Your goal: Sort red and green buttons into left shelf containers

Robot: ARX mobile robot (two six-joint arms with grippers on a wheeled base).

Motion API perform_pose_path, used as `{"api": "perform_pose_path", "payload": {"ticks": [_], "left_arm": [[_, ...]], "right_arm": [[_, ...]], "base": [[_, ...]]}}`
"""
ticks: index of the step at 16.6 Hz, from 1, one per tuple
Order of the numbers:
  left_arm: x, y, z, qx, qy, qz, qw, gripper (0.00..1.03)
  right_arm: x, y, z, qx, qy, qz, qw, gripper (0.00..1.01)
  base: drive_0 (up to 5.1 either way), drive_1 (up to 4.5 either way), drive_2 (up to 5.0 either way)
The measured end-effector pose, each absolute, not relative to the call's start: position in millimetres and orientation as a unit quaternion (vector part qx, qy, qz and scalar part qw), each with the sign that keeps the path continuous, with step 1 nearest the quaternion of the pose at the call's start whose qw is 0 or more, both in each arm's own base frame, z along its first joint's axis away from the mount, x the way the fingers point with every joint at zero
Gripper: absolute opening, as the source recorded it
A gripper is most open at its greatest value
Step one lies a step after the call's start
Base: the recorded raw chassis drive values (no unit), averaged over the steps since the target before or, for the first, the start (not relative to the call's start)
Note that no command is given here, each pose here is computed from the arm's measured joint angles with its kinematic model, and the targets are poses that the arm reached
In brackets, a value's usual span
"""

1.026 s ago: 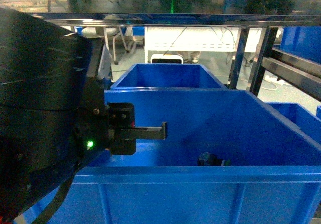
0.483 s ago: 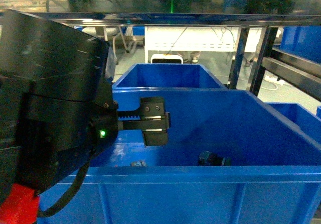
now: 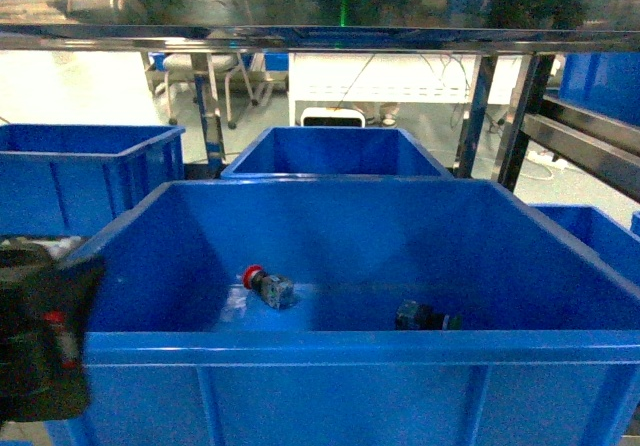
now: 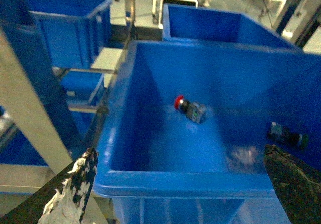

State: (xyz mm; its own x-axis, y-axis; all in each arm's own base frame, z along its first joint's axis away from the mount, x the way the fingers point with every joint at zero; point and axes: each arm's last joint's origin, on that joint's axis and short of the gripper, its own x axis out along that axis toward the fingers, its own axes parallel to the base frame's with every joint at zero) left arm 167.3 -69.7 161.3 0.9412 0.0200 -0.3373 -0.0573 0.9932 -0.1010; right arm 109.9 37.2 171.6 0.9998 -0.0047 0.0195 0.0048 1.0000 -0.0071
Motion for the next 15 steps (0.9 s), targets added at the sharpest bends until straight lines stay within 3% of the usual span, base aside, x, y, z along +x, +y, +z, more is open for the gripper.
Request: {"api": "perform_pose_path", "payload": {"ticks": [2, 3, 4, 5, 6, 10, 11, 13, 14, 15], "left_arm": [[150, -57, 187, -0.088, 0.096, 0.035, 0.991, 0.98], [149, -56, 194, -0.098, 0.044, 0.020, 0.994, 0.94], [147, -50, 191, -0.078, 0.010, 0.001, 0.997, 0.83], [142, -42, 178, -0.039, 0.018, 0.003, 0.999, 0.70], [138, -35, 174, -0.020, 0.020, 0.004, 1.000, 0.58], [127, -19, 174, -0.007, 0.007, 0.002, 1.000, 0.10], [125, -16, 171, -0.010, -0.007, 0.002, 1.000, 0.02], [123, -12, 170, -0.008, -0.003, 0.002, 1.000, 0.02], [120, -10, 171, -0.008, -0.006, -0.004, 1.000, 0.02], [117, 2, 171, -0.007, -0.007, 0.014, 1.000, 0.02]], "right_arm": [[110, 37, 171, -0.004, -0.009, -0.002, 1.000, 0.97], [109, 35, 170, -0.007, -0.001, 0.005, 1.000, 0.87], [108, 30, 169, -0.008, 0.001, 0.002, 1.000, 0.76], [101, 26, 166, -0.012, 0.012, -0.006, 1.000, 0.64], [97, 22, 170, -0.004, -0.011, 0.004, 1.000, 0.53], [97, 11, 168, -0.006, -0.006, 0.000, 1.000, 0.03], [97, 9, 167, -0.006, -0.002, 0.007, 1.000, 0.02], [97, -2, 167, -0.006, -0.003, -0.015, 1.000, 0.02], [97, 0, 167, -0.006, -0.003, -0.001, 1.000, 0.02], [97, 0, 167, -0.006, -0.003, 0.000, 1.000, 0.02]], "base": [[0.0, 0.00, 0.0], [0.0, 0.00, 0.0], [0.0, 0.00, 0.0], [0.0, 0.00, 0.0], [0.0, 0.00, 0.0], [0.0, 0.00, 0.0], [0.0, 0.00, 0.0], [0.0, 0.00, 0.0], [0.0, 0.00, 0.0], [0.0, 0.00, 0.0]]}}
